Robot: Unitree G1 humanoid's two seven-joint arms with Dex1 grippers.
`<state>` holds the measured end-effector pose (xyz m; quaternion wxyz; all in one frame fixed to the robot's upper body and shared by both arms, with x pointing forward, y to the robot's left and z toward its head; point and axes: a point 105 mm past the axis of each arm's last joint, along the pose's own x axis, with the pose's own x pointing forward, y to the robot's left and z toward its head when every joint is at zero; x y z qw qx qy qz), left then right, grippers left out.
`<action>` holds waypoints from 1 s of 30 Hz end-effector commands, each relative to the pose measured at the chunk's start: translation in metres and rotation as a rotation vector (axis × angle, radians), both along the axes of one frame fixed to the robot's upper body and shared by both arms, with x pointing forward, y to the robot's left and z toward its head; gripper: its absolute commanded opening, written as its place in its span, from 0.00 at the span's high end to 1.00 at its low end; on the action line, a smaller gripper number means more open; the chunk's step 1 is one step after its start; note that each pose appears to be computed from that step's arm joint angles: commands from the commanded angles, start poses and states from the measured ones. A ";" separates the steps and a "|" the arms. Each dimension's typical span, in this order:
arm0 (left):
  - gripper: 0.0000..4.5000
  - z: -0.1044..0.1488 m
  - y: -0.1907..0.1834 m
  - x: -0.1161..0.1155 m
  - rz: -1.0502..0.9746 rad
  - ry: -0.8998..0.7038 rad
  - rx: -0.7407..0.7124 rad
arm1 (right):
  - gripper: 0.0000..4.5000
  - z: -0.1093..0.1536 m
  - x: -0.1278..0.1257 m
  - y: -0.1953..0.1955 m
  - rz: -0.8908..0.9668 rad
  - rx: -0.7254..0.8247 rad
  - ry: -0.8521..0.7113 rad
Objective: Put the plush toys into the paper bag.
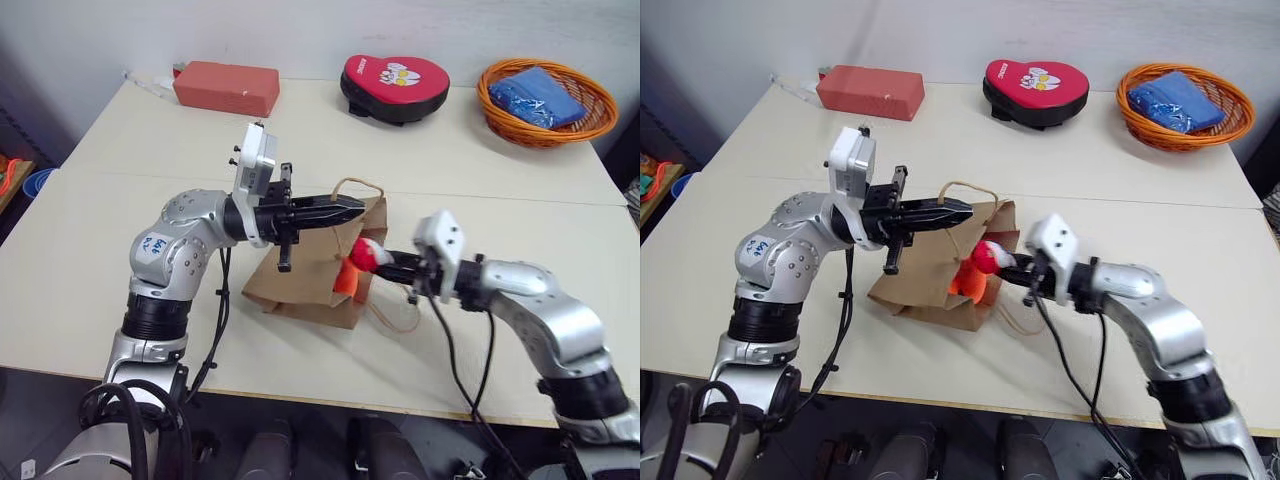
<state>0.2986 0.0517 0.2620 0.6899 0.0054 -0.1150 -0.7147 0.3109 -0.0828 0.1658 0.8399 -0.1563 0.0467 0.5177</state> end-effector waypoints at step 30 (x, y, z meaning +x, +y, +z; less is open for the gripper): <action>1.00 0.014 0.004 0.000 0.040 -0.052 -0.057 | 0.00 0.031 0.005 -0.037 0.182 0.167 0.241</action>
